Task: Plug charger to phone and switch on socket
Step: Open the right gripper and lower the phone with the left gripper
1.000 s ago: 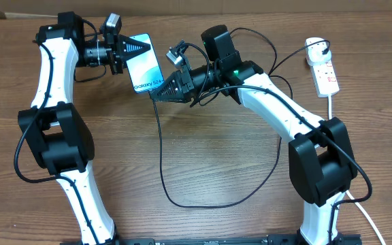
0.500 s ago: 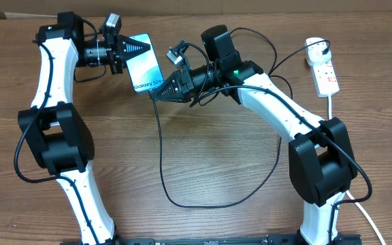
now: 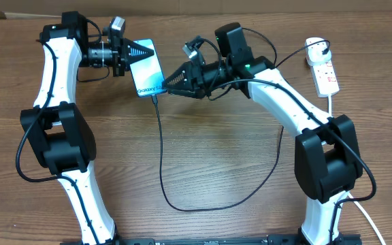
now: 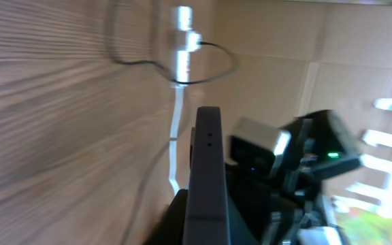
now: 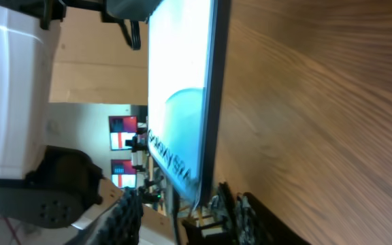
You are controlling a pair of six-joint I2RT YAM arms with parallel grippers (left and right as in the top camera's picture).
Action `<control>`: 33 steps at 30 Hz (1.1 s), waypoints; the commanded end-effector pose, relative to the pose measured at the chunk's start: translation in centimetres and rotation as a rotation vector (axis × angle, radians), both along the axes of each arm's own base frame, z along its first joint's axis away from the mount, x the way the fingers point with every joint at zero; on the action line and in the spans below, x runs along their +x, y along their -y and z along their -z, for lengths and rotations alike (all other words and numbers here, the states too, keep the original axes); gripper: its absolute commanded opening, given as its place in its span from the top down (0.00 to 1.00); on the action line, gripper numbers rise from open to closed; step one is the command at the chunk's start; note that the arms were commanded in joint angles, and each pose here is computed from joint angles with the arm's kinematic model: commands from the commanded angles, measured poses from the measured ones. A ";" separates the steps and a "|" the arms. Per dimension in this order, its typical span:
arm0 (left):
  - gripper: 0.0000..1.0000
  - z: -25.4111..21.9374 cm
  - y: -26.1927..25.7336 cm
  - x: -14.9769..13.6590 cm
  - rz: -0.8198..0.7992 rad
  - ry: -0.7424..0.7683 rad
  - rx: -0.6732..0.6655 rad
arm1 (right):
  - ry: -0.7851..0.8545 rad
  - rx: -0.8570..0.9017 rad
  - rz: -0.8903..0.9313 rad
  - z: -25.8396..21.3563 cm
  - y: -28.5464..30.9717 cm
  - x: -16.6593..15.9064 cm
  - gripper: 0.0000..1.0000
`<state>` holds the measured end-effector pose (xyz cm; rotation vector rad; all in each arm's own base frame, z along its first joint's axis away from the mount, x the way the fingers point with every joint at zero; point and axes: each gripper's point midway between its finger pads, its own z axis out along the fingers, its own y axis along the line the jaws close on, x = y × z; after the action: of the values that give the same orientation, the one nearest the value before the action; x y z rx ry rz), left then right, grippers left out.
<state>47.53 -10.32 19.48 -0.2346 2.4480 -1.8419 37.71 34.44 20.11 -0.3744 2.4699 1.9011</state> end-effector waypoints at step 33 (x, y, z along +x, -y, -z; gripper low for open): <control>0.96 12.5 3.4 -0.5 0.229 0.076 0.519 | 0.044 -0.540 0.161 9.0 12.9 1.7 0.43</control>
<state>46.45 -13.35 7.52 0.2377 2.8770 -1.1181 39.38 21.44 10.37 -0.1691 2.8693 1.1520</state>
